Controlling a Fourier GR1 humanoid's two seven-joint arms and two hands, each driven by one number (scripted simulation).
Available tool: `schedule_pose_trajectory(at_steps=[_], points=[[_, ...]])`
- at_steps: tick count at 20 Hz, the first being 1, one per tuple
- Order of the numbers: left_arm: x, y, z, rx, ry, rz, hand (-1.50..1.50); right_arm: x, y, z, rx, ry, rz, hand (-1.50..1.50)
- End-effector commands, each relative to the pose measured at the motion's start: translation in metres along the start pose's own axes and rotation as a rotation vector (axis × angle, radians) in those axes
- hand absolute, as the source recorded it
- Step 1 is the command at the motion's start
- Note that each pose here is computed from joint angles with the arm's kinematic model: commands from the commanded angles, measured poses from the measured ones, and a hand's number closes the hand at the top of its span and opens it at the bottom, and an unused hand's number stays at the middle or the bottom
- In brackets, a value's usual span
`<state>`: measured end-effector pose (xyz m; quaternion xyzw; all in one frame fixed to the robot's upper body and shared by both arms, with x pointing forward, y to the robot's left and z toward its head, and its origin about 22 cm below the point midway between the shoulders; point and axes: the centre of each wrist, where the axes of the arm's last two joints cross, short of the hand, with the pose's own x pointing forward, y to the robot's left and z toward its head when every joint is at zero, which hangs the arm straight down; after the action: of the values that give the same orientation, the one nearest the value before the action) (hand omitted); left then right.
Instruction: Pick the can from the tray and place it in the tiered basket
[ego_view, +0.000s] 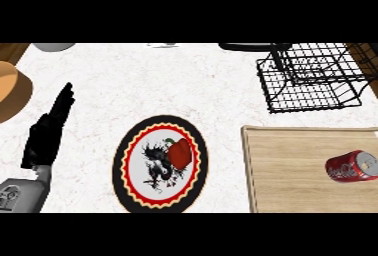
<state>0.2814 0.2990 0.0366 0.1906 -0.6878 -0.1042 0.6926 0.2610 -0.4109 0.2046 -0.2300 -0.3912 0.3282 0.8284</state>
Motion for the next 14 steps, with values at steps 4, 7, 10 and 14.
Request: schedule_pose_trajectory(at_steps=[4, 7, 10, 14], points=[[-0.009, 0.004, 0.011, 0.016, 0.024, -0.006, 0.00, 0.003, 0.026, -0.005, 0.051, 0.066, 0.080, -1.50], [0.004, -0.004, -0.006, 0.005, 0.005, -0.010, 0.00, 0.001, 0.037, -0.013, 0.049, 0.077, 0.083, -1.50], [-0.011, 0.007, 0.008, 0.004, 0.000, -0.011, 0.00, -0.007, 0.035, -0.008, 0.039, 0.062, 0.106, -1.50], [0.007, -0.011, 0.005, 0.031, 0.011, -0.003, 0.00, -0.001, 0.037, 0.004, 0.003, 0.057, 0.173, -1.50]])
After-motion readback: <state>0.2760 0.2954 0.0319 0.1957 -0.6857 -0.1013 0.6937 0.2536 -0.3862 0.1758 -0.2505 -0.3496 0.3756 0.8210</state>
